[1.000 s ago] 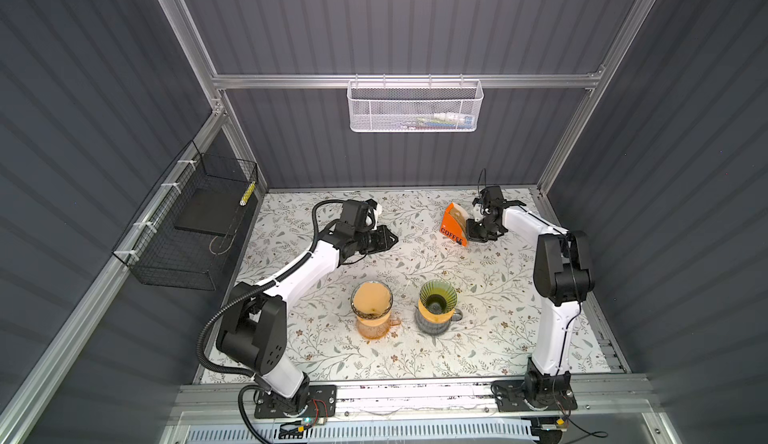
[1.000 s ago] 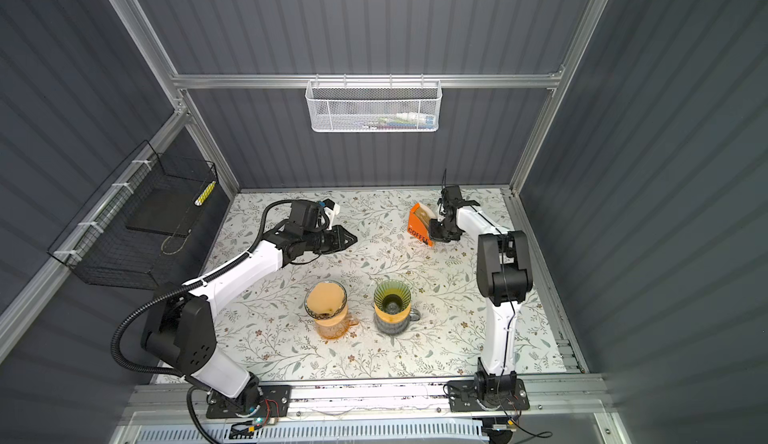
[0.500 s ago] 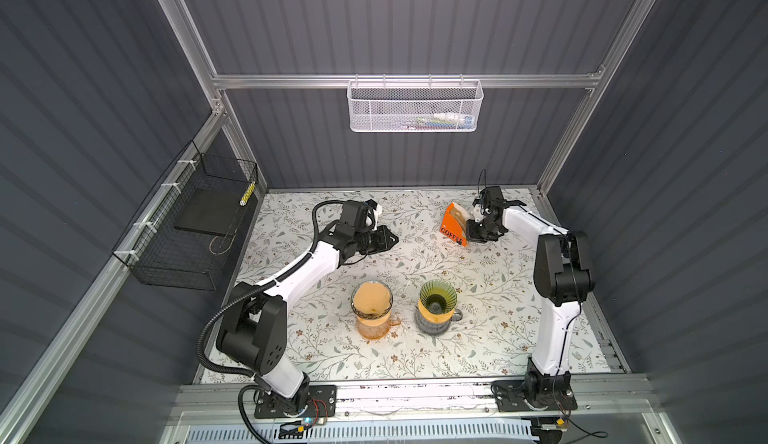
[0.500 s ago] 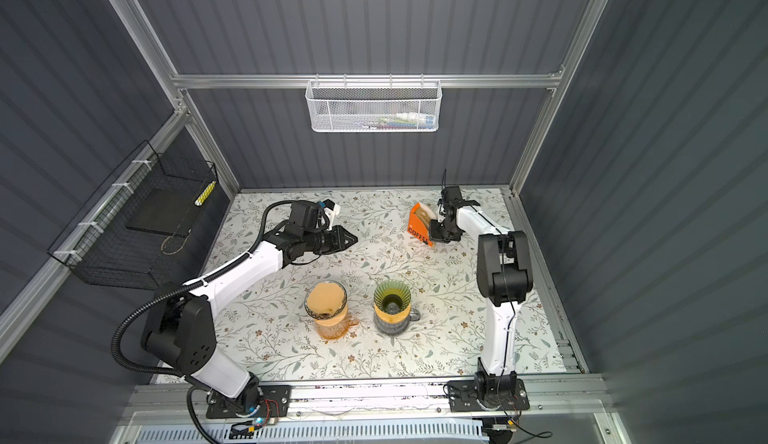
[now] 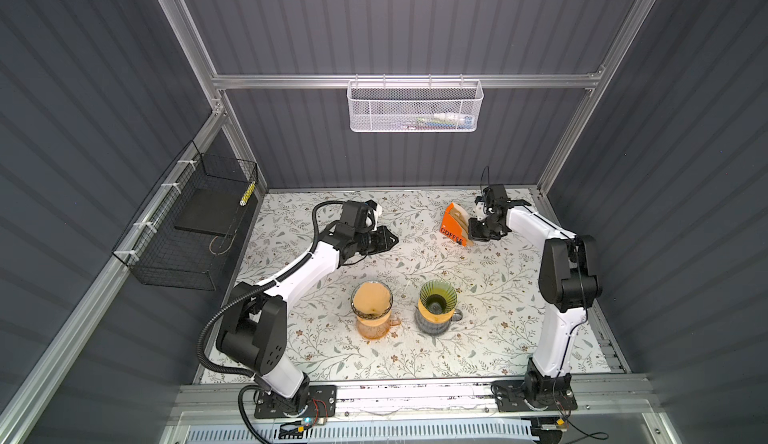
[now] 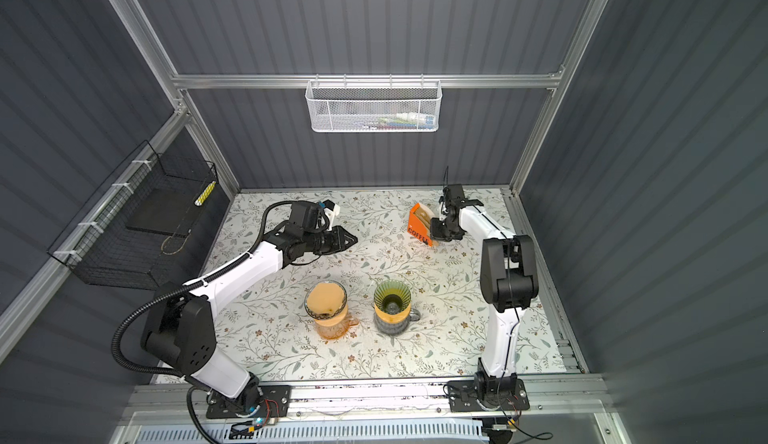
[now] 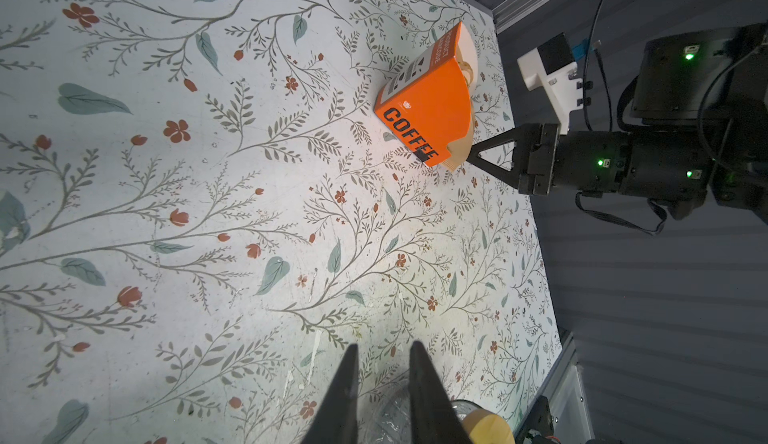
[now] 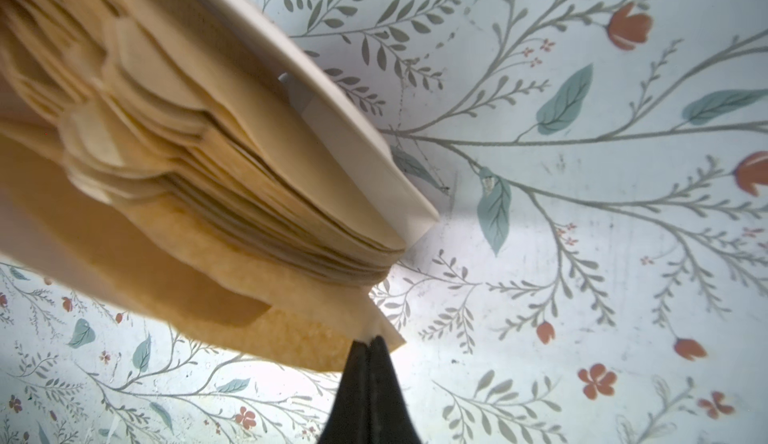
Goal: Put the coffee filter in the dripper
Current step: 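Pull one brown paper filter out of the COFFEE box with the right gripper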
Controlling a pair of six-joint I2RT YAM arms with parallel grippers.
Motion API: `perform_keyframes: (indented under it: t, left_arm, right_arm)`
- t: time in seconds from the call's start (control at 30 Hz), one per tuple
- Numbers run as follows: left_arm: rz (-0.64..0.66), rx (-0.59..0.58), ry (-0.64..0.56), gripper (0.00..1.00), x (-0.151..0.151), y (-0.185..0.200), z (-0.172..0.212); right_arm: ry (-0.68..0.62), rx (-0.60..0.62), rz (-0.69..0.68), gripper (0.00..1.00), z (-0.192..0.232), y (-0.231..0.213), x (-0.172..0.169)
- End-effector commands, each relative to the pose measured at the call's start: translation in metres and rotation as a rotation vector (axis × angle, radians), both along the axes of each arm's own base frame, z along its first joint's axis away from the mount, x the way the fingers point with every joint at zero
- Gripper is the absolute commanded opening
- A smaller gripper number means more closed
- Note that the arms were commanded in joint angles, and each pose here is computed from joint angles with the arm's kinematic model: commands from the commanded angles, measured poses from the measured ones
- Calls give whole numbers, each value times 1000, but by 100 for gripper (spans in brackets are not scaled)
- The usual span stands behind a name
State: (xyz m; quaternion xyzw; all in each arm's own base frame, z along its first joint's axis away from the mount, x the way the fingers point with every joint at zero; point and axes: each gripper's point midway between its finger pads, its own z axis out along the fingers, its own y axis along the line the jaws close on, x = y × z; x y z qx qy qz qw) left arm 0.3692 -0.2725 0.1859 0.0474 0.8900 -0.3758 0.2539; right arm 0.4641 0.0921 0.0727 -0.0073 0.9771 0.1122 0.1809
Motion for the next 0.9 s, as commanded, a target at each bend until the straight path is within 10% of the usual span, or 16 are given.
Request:
perform_keyframes:
  t: [0.0, 0.87]
  left_arm:
    - [8, -20, -12, 23, -2, 4, 11]
    - [31, -20, -52, 23, -5, 10, 18]
  right_arm:
    - [9, -8, 5, 0, 5, 1, -11]
    - [-24, 22, 25, 0, 34, 7, -53]
